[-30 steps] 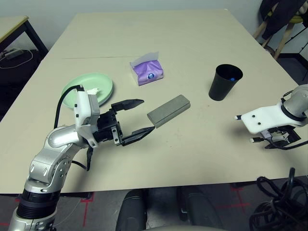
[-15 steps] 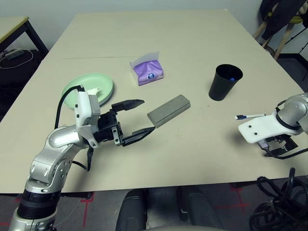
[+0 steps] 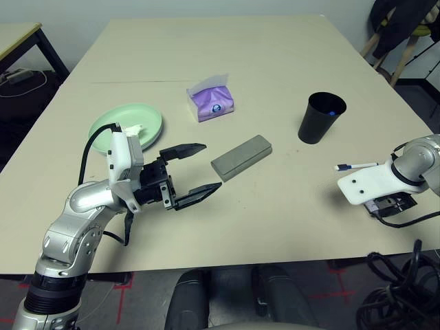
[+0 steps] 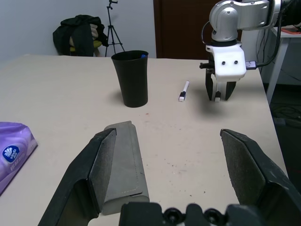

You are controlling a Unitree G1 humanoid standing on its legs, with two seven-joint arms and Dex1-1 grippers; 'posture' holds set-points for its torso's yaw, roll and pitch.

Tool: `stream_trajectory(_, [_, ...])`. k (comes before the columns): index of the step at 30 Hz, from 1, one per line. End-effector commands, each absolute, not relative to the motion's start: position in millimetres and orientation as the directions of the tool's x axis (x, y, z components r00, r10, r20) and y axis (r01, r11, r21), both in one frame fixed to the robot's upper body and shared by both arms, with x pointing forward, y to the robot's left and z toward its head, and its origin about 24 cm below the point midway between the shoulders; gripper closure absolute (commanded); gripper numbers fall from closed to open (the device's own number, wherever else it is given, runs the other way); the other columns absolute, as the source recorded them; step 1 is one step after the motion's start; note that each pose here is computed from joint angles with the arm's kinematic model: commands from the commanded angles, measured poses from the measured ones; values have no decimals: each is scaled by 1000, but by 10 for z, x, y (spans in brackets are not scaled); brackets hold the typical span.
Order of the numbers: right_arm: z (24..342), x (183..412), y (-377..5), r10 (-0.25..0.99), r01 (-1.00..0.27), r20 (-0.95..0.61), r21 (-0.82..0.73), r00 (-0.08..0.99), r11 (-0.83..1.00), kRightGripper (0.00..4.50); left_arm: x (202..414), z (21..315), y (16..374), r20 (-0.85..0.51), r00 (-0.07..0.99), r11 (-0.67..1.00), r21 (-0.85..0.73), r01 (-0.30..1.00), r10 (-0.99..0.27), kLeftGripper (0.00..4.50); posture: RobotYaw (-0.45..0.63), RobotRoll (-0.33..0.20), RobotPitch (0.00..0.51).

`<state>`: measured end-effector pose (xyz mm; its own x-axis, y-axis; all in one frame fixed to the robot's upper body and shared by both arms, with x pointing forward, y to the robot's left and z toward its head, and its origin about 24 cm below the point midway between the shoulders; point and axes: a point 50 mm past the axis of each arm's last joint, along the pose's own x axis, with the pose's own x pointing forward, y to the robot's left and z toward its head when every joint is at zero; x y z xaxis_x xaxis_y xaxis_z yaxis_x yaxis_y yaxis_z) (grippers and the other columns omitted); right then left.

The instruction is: Organize and tidy the items on the table.

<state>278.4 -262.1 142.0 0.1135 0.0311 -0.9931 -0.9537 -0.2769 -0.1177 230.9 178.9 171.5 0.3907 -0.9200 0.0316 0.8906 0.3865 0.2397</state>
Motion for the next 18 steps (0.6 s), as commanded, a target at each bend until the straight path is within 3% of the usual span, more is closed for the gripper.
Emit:
stream_trajectory(1, [1267,2723,-2602,47,-957,-998,-58,47,-283,3410,2282,1704,1759,20,377,370,237,898,-926,0,7,0,155])
stream_trajectory(3, [1266,2718,-2603,49,-958,-998,-59,47,-279,4096,2284,1702,1759,17,376,369,237,899,-926,0,4,0,157])
stream_trajectory(10, [1300,2690,-2587,99,-969,-994,-64,42,-237,4114,2296,1703,1753,15,374,366,236,900,-927,0,1,0,159])
stream_trajectory(18, [1672,2809,-2206,410,-988,-906,-142,106,-57,4114,2303,1698,1758,6,370,361,235,903,-929,0,-9,0,156])
